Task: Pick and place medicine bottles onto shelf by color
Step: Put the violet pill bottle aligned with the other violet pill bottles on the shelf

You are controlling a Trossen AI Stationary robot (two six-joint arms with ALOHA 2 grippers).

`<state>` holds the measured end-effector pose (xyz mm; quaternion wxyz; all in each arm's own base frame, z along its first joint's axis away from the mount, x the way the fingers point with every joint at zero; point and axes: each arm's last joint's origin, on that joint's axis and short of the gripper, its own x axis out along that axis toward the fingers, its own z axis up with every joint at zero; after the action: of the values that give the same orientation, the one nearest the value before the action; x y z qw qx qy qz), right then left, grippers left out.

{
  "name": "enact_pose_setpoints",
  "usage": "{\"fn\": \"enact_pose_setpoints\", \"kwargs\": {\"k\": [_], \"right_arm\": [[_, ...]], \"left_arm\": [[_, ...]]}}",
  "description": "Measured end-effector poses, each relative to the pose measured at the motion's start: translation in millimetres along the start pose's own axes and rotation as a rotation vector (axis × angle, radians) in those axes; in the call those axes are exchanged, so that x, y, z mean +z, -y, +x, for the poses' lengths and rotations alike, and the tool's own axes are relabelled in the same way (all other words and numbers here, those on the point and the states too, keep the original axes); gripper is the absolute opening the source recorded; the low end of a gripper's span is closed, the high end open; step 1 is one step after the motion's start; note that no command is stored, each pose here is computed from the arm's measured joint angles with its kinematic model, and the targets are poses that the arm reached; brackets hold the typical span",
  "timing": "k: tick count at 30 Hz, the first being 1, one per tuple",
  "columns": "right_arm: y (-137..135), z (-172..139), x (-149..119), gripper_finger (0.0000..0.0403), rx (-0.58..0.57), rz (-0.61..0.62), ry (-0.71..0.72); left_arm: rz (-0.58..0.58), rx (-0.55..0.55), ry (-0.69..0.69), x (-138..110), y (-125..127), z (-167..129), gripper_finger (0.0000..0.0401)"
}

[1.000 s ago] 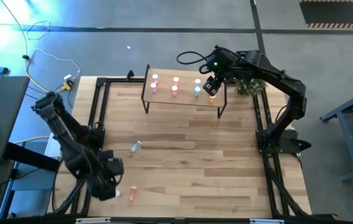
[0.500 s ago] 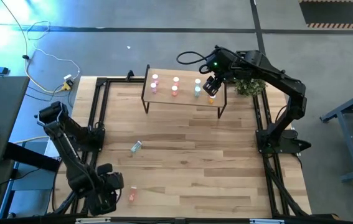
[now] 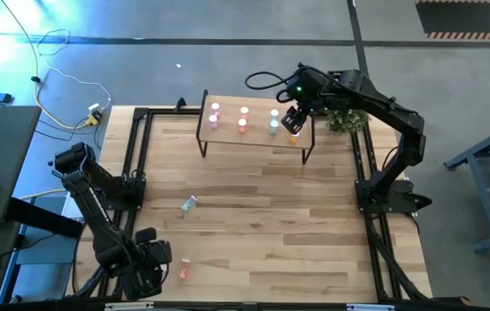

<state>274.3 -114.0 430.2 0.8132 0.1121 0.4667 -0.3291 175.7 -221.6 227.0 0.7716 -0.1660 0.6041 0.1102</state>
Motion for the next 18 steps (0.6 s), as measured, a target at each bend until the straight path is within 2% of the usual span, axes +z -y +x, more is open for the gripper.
{"fn": "enact_pose_setpoints", "kwargs": {"k": [14, 18], "right_arm": [[0.0, 0.0, 0.0, 0.0213, 0.0, -0.002, 0.0], [0.0, 0.0, 0.0, 0.0213, 0.0, -0.002, 0.0]], "left_arm": [[0.005, -0.002, -0.003, -4.6, 1.5, -0.4, 0.0184], [0.016, 0.024, -0.038, -9.7, 5.8, 9.4, 0.0184]]}}
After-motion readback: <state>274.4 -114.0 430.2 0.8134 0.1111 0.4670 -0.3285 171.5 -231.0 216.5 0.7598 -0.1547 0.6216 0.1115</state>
